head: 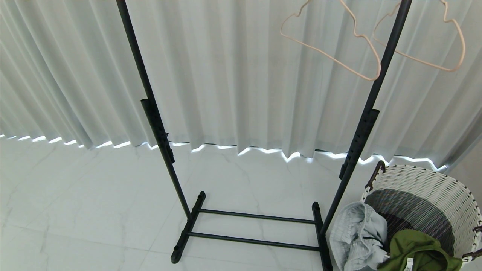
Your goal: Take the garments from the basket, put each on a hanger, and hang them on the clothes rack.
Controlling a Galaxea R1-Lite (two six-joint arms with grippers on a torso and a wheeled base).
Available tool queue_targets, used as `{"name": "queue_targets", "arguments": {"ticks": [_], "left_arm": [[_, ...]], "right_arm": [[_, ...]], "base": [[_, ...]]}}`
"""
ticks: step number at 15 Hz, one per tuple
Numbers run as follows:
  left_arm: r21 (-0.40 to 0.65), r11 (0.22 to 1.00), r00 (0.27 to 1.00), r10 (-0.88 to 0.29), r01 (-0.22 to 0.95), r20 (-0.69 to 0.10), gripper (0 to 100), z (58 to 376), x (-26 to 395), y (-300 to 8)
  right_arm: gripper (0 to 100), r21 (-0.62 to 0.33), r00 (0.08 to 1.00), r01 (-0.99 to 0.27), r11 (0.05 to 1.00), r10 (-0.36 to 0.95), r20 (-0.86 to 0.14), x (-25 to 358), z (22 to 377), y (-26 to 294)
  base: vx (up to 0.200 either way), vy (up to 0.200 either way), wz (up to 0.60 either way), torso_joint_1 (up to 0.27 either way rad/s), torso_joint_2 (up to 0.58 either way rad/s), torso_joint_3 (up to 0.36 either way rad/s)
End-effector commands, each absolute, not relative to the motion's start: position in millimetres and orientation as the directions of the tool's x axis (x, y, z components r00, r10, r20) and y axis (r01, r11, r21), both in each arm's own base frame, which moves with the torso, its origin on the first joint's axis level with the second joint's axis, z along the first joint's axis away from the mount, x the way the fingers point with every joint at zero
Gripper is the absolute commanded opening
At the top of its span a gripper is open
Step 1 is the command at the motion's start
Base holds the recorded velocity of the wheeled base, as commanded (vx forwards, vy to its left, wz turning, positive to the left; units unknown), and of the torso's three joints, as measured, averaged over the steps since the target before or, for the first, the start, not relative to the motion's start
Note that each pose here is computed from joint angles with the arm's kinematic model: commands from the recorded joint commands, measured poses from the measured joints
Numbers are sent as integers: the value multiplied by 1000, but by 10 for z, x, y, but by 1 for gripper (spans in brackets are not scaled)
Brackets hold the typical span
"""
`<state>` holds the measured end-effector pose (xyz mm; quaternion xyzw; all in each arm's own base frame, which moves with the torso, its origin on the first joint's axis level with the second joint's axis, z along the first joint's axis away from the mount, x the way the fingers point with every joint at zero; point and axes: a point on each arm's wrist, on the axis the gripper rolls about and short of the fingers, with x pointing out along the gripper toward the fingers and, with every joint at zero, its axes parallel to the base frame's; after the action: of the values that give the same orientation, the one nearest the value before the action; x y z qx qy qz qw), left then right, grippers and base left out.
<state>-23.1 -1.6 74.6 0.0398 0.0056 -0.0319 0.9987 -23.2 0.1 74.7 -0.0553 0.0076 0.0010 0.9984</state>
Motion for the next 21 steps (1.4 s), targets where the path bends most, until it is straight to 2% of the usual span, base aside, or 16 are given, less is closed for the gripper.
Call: {"name": "queue_targets", "arguments": {"ticks": [1,2,4,5,6,9,10,11,13,17,21], "left_arm": [[63,996,998,-61,62,-14,100,746,-231,-16],[56,997,998,-60,60,-14,100,746,-231,-16],[53,997,998,-60,60,-14,100,746,-231,-16],[53,997,998,-60,60,-14,100,746,-231,-16],[54,997,998,-60,60,-14,100,746,-231,-16],[57,997,998,-60,60,-14,100,746,-231,-16],[59,996,998,-60,61,-14,100,746,-231,-16],[59,996,998,-60,61,-14,100,746,-231,-16],[59,996,998,-60,61,-14,100,746,-231,-16],[59,997,998,-58,59,-14,100,746,-231,-16],[60,996,998,-58,59,-14,100,746,-231,-16]], "right_arm": [[100,-115,1000,-5,993,3,-14,-230,746,1],[100,-113,1000,-4,994,3,-9,-230,751,1],[100,-66,990,-114,991,119,81,-287,1290,7],[100,-60,985,-145,988,150,84,-266,1476,0],[100,-119,984,-174,978,177,12,-124,1646,4],[100,-236,963,-172,956,113,-244,328,1650,37],[100,-303,922,-199,932,72,-381,620,1628,49],[100,-354,878,-230,906,36,-477,833,1555,35],[100,-452,799,-309,837,-30,-601,1209,1328,-43],[100,-577,729,-424,699,-115,-675,1718,692,-269],[100,-589,698,-422,689,-167,-696,1820,538,-433]], "base": [[0,0,0,0,0,0],[0,0,0,0,0,0],[0,0,0,0,0,0],[0,0,0,0,0,0],[0,0,0,0,0,0],[0,0,0,0,0,0],[0,0,0,0,0,0],[0,0,0,0,0,0],[0,0,0,0,0,0],[0,0,0,0,0,0],[0,0,0,0,0,0]]}}
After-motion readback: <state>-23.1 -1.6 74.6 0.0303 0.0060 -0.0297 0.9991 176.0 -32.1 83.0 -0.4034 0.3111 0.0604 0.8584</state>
